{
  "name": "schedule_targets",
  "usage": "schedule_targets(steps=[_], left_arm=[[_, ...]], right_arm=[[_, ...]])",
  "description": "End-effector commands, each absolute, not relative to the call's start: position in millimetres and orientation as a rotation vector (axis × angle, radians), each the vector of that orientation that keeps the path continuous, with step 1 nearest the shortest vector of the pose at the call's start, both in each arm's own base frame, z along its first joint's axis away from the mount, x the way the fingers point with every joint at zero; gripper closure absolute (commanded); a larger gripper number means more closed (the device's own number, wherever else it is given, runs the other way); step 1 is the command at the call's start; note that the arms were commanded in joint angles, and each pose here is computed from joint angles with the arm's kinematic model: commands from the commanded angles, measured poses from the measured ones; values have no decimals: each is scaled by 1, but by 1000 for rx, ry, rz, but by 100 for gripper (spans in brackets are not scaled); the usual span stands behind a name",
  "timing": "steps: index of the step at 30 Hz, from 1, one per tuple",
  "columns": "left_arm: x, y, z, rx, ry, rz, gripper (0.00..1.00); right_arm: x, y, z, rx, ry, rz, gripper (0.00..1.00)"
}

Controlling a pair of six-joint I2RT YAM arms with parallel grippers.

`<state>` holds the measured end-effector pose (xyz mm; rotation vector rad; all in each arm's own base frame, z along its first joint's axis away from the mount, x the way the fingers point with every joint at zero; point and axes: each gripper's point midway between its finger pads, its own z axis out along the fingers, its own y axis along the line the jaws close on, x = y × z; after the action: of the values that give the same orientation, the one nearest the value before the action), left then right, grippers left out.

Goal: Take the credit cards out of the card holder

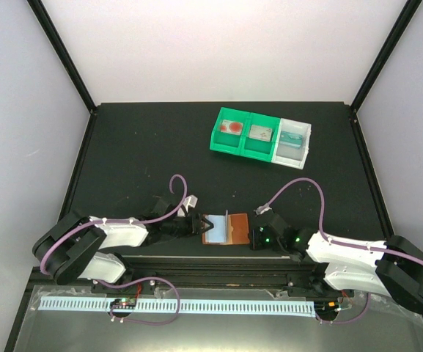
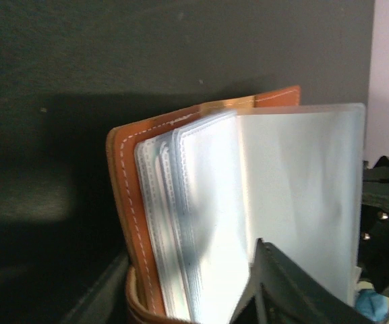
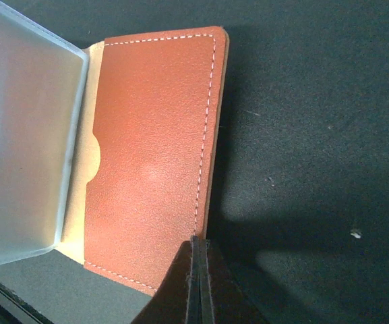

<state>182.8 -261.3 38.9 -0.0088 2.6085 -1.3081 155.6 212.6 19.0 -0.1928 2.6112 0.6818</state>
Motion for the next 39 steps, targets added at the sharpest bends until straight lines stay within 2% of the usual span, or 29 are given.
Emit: schedule_targets(steps=[1, 5, 10, 14, 18, 20, 23, 27, 28, 30, 31, 34, 37, 39], left_arm=[[187, -272, 56, 25, 2542, -1377, 66], [185, -272, 59, 25, 2530, -1386, 82], [185, -275, 68, 50, 2510, -1406, 98], [183, -278, 71, 60, 2511, -1408, 98], [180, -279, 67, 48, 2543, -1387, 83], [178, -281, 66, 51, 2548, -1392, 83], [176, -284, 69, 54, 2540, -1410, 98], [174, -291, 77, 70, 2524, -1432, 98], [172, -292, 78, 74, 2527, -1432, 96], [171, -293, 79, 73, 2538, -1421, 78], [171, -293, 78, 72, 2540, -1415, 77], [169, -293, 79, 74, 2539, -1418, 97], [168, -293, 78, 67, 2542, -1415, 98], [168, -293, 86, 70, 2517, -1422, 98]], right_arm=[[158, 219, 25, -175, 2575, 730, 99], [158, 218, 24, -181, 2578, 725, 98], [158, 218, 36, -205, 2582, 706, 84], [159, 222, 65, -228, 2536, 755, 66], [160, 234, 98, -276, 2456, 852, 53], [162, 241, 115, -301, 2416, 897, 48], [160, 252, 131, -342, 2388, 961, 47], [156, 268, 147, -362, 2358, 1079, 47], [156, 271, 149, -362, 2356, 1095, 47], [156, 277, 152, -362, 2350, 1126, 47], [157, 279, 151, -360, 2353, 1134, 47], [157, 285, 145, -353, 2372, 1154, 48], [156, 291, 134, -339, 2395, 1181, 59], [155, 293, 122, -324, 2429, 1181, 61]])
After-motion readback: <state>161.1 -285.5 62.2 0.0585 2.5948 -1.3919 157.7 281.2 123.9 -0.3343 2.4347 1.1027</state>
